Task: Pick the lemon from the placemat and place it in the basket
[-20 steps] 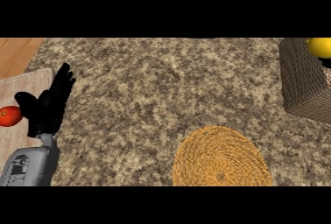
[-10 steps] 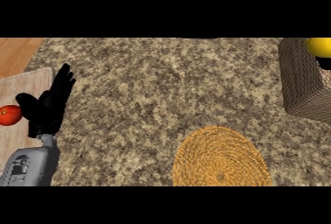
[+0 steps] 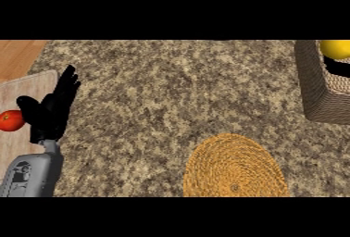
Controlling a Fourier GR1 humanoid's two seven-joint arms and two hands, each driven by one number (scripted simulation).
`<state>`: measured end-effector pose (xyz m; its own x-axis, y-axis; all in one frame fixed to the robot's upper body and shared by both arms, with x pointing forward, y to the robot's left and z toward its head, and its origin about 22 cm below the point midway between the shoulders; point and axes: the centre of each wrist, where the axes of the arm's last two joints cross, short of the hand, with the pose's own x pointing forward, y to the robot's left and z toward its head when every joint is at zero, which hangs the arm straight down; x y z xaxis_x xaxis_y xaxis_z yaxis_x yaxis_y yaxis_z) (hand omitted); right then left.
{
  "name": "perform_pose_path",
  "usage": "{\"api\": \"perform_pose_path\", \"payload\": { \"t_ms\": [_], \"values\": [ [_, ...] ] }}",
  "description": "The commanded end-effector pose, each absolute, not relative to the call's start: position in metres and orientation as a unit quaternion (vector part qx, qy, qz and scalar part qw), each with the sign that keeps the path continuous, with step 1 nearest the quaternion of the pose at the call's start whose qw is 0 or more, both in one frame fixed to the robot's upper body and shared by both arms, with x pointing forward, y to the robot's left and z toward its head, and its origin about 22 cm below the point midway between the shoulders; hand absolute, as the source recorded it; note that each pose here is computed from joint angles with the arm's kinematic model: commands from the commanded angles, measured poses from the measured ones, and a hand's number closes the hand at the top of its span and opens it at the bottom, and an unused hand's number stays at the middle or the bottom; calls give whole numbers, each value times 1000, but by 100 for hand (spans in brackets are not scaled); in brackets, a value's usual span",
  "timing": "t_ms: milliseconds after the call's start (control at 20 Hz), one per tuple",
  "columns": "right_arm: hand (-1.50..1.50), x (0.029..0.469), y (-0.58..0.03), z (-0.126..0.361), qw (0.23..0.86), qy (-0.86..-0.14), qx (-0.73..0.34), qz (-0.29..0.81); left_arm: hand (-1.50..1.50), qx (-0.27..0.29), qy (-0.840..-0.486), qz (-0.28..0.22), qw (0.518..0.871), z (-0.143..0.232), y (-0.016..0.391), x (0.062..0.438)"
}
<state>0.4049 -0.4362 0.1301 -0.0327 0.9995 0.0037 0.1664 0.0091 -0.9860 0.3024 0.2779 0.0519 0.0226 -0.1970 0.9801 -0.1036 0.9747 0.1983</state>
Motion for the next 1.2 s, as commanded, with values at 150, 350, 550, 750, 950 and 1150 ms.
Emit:
{"api": "perform_pose_path", "payload": {
  "t_ms": [150,350,550,750,950,1150],
  "values": [
    [150,393,-447,112,451,-520,-534,491,0,100,-698,-31,708,62,276,305],
    [150,394,-446,112,465,-510,-521,501,0,94,-699,-34,708,67,277,305],
    [150,397,-440,111,485,-501,-510,503,0,112,-704,-33,701,57,268,305],
    [150,394,-441,105,497,-492,-505,506,0,113,-699,-40,705,52,273,303],
    [150,398,-438,109,529,-473,-496,500,0,96,-703,-43,704,69,260,305],
    [150,385,-451,98,544,-429,-513,507,0,101,-704,-38,702,54,278,304]
  ]
}}
